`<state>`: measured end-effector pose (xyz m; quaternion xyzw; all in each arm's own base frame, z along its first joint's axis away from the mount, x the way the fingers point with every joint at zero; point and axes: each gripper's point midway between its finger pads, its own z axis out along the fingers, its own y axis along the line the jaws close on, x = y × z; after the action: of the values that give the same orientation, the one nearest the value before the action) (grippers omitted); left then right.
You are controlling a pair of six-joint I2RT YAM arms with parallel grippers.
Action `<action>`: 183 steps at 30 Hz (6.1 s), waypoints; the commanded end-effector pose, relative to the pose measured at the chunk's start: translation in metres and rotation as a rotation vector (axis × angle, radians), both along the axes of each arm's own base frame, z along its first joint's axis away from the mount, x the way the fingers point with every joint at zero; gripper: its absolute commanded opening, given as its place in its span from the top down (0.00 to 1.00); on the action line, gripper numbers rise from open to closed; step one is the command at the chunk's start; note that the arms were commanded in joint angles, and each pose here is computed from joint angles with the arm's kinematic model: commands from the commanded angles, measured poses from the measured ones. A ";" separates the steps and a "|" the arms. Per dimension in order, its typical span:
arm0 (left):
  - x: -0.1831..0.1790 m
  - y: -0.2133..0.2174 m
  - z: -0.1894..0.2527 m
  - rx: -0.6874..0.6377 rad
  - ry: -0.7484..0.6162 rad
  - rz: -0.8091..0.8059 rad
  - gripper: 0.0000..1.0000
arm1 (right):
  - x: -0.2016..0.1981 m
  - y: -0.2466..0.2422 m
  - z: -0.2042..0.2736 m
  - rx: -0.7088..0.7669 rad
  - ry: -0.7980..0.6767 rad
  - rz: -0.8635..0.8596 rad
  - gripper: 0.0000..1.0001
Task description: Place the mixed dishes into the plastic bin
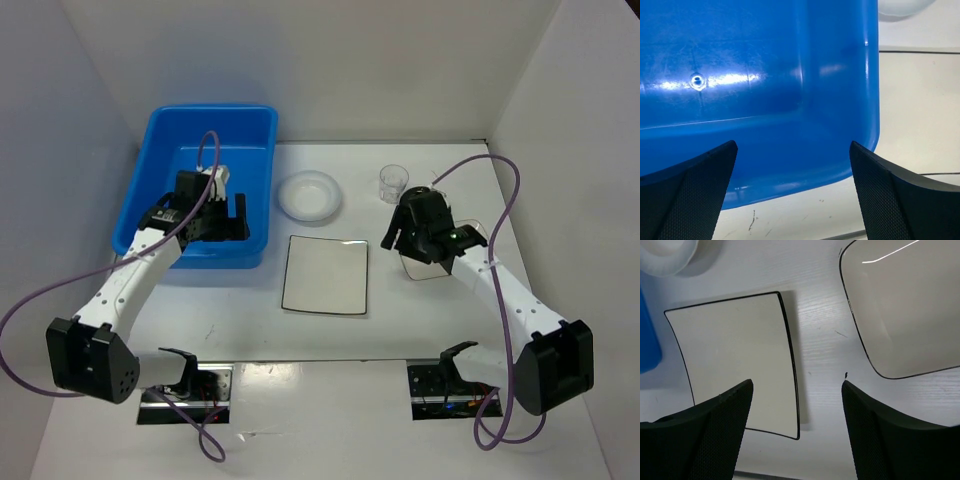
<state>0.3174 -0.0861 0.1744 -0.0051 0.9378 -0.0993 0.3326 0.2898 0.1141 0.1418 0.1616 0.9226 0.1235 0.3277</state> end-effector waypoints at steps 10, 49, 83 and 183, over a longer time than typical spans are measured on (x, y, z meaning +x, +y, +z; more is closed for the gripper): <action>-0.012 0.023 0.031 0.016 -0.181 0.128 0.00 | -0.038 0.056 -0.033 0.222 0.161 0.128 0.29; -0.006 0.014 0.028 -0.014 -0.158 0.095 0.00 | -0.025 0.094 -0.145 0.279 0.261 0.140 0.41; 0.077 -0.008 -0.045 -0.009 -0.099 0.072 0.10 | -0.049 0.093 -0.133 0.325 0.191 0.276 0.50; 0.075 -0.072 0.110 -0.443 -0.403 -0.185 0.02 | 0.068 0.140 0.261 0.624 -0.678 0.611 1.00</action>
<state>0.4104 -0.1169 0.2357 -0.0256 0.8582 -0.1884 0.4769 0.3705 0.2347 0.2977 0.0080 0.7929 0.4483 0.4126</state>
